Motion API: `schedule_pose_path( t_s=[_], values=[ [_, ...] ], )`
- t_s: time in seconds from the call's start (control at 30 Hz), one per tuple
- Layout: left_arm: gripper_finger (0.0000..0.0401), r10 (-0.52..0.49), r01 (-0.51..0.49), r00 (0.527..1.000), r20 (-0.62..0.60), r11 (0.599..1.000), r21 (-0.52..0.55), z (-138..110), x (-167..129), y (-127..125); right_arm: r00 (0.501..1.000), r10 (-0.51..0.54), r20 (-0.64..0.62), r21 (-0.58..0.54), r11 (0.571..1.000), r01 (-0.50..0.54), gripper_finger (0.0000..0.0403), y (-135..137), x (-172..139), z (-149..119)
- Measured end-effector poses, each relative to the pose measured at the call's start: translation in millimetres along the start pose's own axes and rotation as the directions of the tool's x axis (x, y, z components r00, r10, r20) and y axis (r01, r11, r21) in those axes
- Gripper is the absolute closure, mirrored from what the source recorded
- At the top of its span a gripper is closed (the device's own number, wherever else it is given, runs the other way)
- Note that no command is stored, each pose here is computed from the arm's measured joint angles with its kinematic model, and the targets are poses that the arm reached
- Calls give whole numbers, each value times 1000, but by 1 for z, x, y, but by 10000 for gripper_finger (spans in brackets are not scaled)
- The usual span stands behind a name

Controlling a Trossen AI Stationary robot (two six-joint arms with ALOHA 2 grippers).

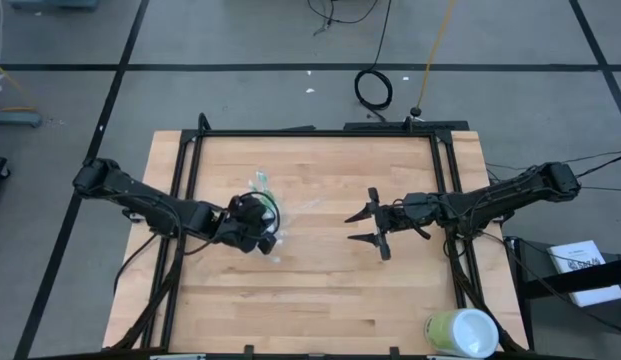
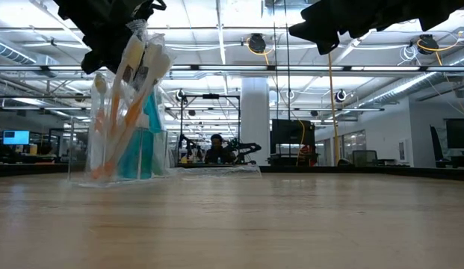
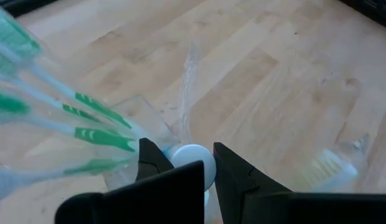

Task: Pick & Place toothbrushing station
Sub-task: Put the blue mouthwash into the middle section of the transparent organizer

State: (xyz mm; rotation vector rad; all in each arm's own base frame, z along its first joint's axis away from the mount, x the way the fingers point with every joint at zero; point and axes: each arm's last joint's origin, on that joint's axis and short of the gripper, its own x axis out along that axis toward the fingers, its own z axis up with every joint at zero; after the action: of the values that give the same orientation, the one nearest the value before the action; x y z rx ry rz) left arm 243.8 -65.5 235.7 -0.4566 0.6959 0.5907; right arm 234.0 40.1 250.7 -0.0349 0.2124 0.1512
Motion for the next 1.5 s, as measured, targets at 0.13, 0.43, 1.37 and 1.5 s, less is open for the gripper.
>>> schedule_pose_path(
  t_s=[0.13,0.43,1.37,1.5],
  values=[
    [401,-10,10,1000,-14,1000,-16,-1,0,0,1000,0,0,-1,1000,0,215,0,0,0],
    [401,-4,3,998,-62,1000,-17,2,-4,-1,1000,0,1,-1,1000,0,215,0,0,0],
    [401,33,-40,992,-119,997,-59,22,12,19,1000,-3,8,2,1000,3,213,0,0,1],
    [401,43,-50,991,-126,997,-53,20,19,16,1000,-3,8,2,1000,3,215,0,0,1]
  ],
)
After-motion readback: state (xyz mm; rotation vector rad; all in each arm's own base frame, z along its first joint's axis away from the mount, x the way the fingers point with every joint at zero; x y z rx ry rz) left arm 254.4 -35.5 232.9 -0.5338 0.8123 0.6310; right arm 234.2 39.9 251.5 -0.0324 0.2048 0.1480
